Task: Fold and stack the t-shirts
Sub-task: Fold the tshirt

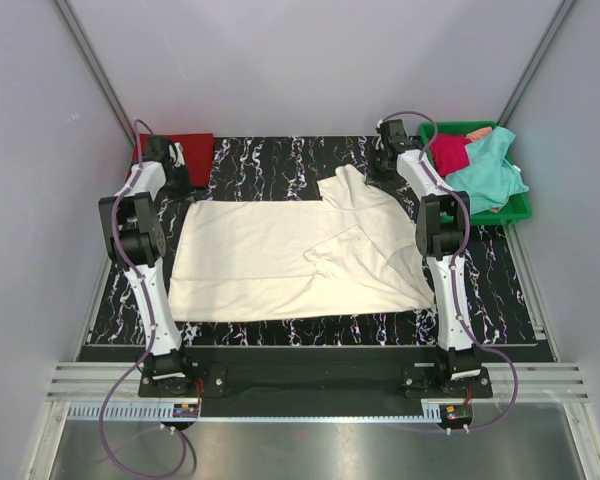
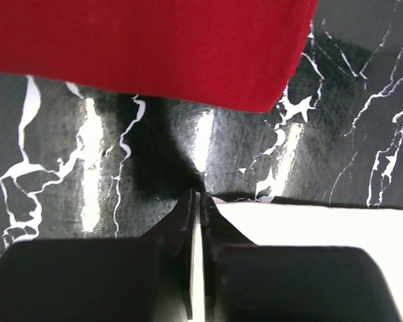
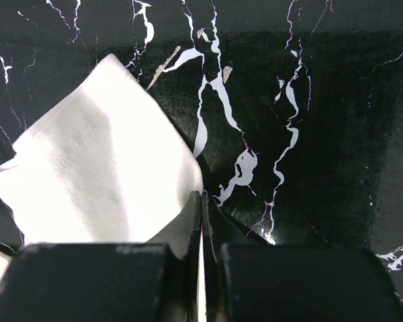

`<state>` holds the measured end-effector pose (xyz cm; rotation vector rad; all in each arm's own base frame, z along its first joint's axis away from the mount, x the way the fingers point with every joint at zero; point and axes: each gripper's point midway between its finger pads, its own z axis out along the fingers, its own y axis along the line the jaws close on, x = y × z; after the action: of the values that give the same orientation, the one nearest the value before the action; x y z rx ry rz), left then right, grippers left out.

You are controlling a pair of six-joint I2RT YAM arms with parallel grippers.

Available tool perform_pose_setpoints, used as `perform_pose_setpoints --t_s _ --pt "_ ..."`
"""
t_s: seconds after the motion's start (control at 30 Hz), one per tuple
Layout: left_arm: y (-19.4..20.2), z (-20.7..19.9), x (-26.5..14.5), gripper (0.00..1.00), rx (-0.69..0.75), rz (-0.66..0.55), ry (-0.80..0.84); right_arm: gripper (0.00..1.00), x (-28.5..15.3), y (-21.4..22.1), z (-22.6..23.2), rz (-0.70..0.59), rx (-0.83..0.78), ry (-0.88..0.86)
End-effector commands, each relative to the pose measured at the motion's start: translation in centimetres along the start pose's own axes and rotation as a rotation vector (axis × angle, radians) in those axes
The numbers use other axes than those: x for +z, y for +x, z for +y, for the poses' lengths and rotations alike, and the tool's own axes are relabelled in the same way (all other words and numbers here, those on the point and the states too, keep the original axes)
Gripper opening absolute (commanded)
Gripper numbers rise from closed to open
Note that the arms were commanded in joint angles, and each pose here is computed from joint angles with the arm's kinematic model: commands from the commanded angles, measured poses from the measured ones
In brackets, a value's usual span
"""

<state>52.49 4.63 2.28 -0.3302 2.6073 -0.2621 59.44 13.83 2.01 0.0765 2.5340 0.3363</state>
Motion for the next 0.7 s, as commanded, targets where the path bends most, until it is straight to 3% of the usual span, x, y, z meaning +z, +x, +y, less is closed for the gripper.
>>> perform_pose_setpoints --t_s 0.0,0.13,0.33,0.67 --pt "0.5 -0.2 0.8 0.00 -0.007 0.030 0.038 0.00 -1.2 -0.5 1.3 -0.009 -0.002 -0.023" --pt "-1.0 -0.1 -0.3 0.00 -0.018 -0.017 0.021 0.00 -1.9 -1.5 1.1 -0.031 0.023 -0.021" --pt "-4.6 -1.6 -6.1 0.00 -0.058 -0.162 0.016 0.00 -4.7 -2.7 1.2 -0.033 0.092 -0.002" --pt "-3.3 -1.9 -9.7 0.00 -0.103 -0.198 0.004 0.00 -11.8 -5.3 1.3 -0.097 0.123 0.038"
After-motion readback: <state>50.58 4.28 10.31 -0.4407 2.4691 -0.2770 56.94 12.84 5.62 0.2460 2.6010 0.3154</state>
